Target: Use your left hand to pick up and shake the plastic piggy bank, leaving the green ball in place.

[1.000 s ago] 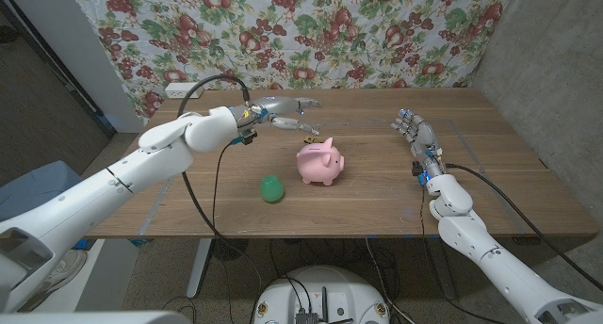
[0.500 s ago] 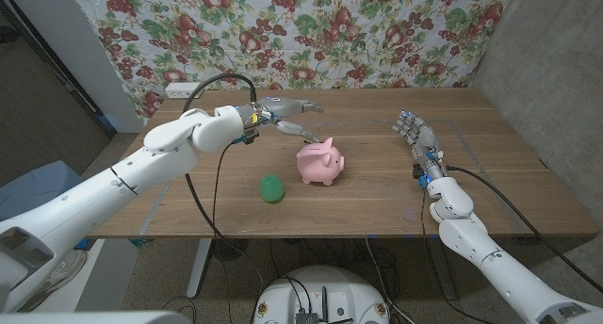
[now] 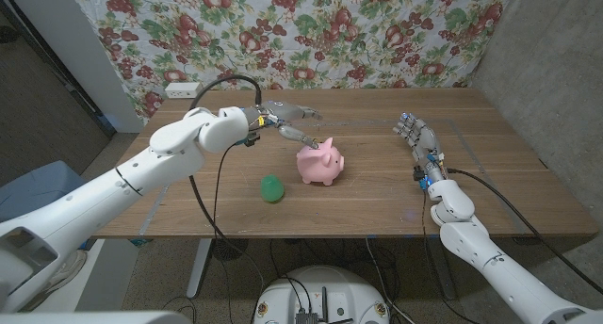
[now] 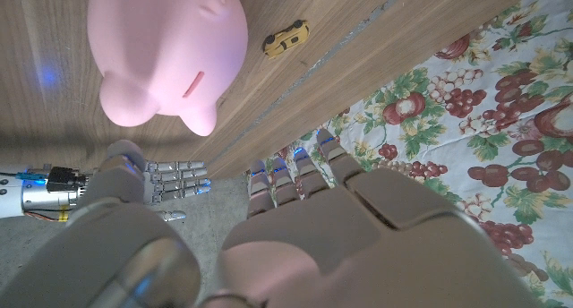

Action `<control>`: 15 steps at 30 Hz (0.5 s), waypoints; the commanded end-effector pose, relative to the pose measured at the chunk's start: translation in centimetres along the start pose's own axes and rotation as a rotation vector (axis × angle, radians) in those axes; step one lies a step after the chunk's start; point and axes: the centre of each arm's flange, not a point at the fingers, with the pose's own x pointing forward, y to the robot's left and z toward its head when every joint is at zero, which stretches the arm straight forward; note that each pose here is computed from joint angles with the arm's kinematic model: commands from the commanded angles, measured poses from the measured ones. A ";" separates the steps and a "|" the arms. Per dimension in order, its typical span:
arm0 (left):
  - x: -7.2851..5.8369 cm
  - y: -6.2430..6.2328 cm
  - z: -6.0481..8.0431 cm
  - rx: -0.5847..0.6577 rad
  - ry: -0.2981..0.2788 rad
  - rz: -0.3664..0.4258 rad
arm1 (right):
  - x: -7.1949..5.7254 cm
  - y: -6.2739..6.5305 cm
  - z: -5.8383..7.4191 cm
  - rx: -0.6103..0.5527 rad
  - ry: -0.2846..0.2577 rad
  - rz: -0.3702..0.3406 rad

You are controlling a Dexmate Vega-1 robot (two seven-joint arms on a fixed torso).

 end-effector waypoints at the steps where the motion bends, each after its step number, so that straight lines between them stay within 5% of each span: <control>1: 0.3 -0.6 0.6 0.022 0.026 -0.050 | -0.5 -0.1 0.0 -0.001 0.007 -0.004; 15: 0.7 -1.2 1.1 0.036 0.053 -0.086 | -0.5 -0.3 0.2 -0.008 0.003 0.001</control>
